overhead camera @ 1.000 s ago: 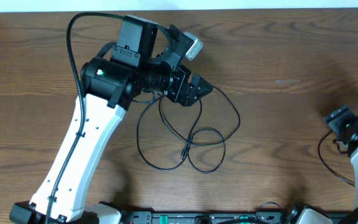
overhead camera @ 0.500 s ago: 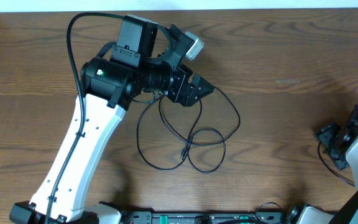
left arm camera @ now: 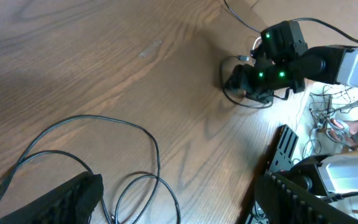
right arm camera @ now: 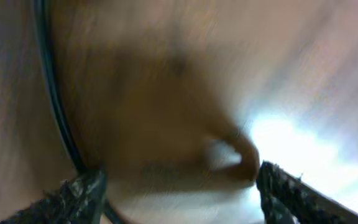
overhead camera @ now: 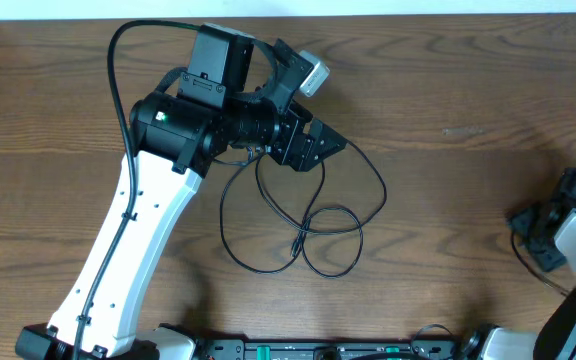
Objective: Untangle cables
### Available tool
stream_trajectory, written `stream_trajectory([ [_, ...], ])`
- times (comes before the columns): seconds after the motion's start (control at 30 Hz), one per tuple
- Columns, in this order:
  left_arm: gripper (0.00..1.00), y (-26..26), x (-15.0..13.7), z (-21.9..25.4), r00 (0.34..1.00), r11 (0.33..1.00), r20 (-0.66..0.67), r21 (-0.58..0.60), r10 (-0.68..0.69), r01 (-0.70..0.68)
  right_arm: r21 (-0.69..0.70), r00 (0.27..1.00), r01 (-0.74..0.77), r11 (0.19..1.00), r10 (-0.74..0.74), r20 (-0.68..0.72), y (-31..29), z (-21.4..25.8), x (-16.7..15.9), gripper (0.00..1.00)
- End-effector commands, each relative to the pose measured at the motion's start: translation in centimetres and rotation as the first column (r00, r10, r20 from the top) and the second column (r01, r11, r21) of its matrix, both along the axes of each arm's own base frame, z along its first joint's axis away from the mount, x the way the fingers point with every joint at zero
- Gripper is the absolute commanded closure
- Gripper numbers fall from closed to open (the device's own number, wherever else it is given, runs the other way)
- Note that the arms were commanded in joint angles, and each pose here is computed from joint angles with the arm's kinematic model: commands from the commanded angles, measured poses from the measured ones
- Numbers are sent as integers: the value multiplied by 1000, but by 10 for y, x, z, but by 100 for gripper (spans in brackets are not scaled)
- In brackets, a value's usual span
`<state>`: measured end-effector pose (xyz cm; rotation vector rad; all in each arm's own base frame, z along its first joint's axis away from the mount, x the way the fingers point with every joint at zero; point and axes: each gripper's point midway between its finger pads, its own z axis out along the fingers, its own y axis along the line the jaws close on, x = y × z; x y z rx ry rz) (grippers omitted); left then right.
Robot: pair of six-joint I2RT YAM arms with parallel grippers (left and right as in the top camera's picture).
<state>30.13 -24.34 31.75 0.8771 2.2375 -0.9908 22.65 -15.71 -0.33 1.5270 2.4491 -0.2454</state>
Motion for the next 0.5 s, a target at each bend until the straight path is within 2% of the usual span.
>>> stream_trajectory([
  [0.0,16,-2,-4,13,998,999,46,-19,-30,31,38,996,-2,999,6,-90,10,-23,-16,37],
  [0.03,16,-2,-4,13,998,999,48,-19,-31,31,40,996,-2,999,6,-93,10,-24,-16,44],
  [0.1,16,-2,-4,13,998,999,54,-17,-35,36,56,997,-19,998,23,-73,12,-25,-11,45],
  [0.47,16,-2,-4,12,997,999,67,-12,-44,45,124,982,-181,976,173,76,24,-18,27,40],
])
